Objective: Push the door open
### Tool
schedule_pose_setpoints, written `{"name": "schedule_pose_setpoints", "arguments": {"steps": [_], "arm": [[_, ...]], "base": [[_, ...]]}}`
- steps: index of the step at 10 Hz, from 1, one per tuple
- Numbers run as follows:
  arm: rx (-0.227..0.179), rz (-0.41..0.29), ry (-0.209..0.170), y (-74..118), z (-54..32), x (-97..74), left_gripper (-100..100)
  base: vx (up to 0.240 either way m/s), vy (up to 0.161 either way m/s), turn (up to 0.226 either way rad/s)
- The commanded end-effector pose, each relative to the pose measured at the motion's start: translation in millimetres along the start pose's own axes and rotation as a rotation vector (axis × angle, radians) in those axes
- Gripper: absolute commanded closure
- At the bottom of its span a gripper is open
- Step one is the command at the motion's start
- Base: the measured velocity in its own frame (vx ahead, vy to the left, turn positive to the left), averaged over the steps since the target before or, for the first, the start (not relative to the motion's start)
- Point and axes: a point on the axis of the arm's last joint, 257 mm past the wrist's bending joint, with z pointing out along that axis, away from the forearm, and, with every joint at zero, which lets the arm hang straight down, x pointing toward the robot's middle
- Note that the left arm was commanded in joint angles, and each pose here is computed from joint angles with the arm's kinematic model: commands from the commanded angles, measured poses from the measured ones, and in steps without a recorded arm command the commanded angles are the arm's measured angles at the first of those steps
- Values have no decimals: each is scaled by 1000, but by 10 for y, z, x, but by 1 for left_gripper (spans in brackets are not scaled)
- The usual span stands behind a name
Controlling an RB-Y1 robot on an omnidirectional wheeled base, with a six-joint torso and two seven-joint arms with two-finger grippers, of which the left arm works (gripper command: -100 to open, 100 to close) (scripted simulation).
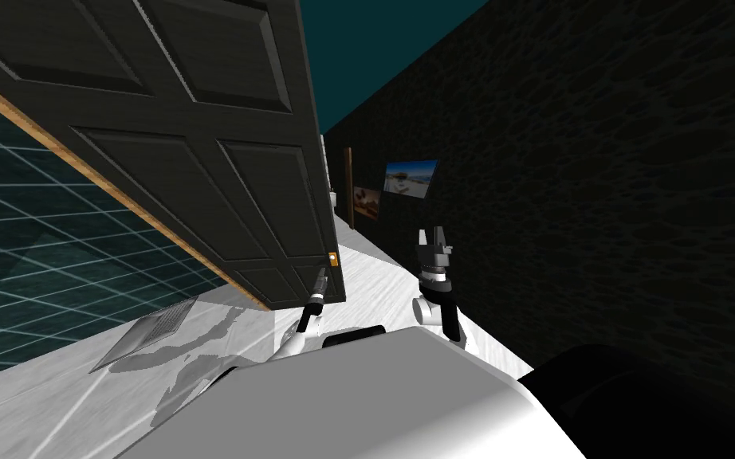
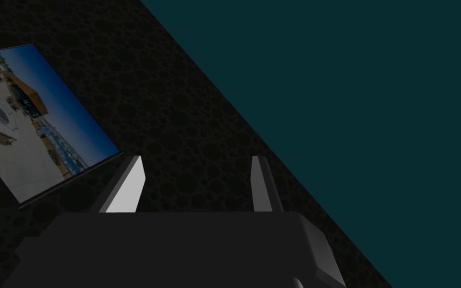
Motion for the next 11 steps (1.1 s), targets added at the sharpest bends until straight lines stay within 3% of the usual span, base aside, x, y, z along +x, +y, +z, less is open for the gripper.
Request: {"name": "schedule_pose_setpoints", "arguments": {"steps": [1,2,5,9,10,11], "arm": [[0,0,0,0,0,0,-100],[3,13,-8,1,-16,-96,-100],[8,19,-17,-1,-34,-160,-100],[13,11,-24,2,-61,-147,-100],[13,11,-24,2,-61,-147,100],[13,11,-24,2,-61,-147,100]], "base": [[-95,-4,3],[79,9,-48],[210,-25,-21],[222,-31,-27],[-20,0,6],[-42,6,-18]]}}
